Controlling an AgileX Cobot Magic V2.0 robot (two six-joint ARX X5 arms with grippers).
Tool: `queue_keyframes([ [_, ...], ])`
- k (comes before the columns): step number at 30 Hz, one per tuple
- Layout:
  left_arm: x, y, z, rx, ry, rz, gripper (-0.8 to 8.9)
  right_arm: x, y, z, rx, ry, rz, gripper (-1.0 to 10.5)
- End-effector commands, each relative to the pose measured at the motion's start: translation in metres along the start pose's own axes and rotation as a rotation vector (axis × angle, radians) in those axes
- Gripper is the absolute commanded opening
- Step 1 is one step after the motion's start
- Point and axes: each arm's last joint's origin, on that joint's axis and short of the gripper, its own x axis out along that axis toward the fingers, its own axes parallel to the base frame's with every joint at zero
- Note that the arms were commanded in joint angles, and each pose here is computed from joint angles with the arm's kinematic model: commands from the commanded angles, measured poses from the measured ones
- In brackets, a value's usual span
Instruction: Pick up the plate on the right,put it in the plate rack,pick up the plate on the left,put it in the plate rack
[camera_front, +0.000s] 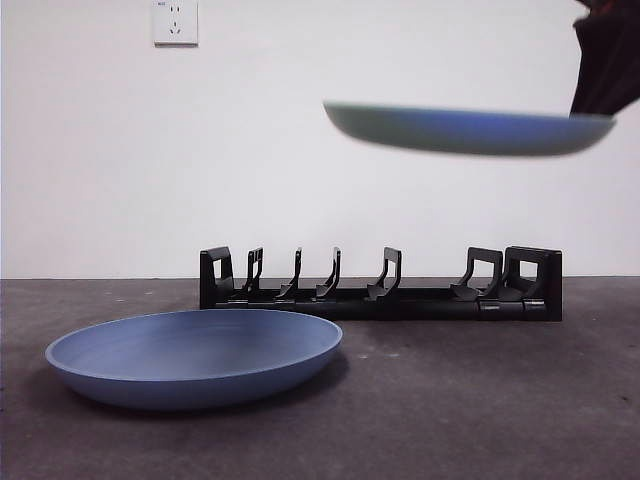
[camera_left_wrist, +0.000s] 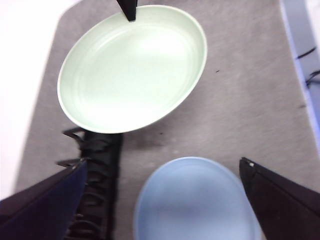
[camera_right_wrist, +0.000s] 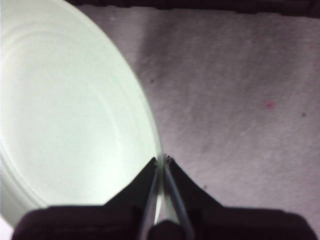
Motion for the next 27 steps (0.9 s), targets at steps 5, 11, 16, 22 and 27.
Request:
queue_keyframes([
  [5, 0.025, -0.01, 0.013, 0.254, 0.08, 0.016, 6.28, -0.004, 0.029, 0.002, -0.082, 0.016, 0.071, -0.1],
  [11, 0.046, -0.019, 0.021, 0.341, 0.163, 0.03, 6.14, 0.004, 0.052, 0.001, -0.158, 0.044, 0.106, -0.1],
  [16, 0.053, -0.021, 0.023, 0.353, 0.187, 0.036, 4.08, 0.006, 0.056, 0.0, -0.168, 0.049, 0.105, -0.1],
  [22, 0.053, -0.023, 0.023, 0.356, 0.187, 0.03, 1.64, 0.006, 0.056, 0.001, -0.159, 0.044, 0.1, -0.1],
  [27, 0.053, -0.023, 0.023, 0.356, 0.186, 0.03, 0.78, 0.006, 0.057, 0.002, -0.161, 0.033, 0.102, -0.1],
])
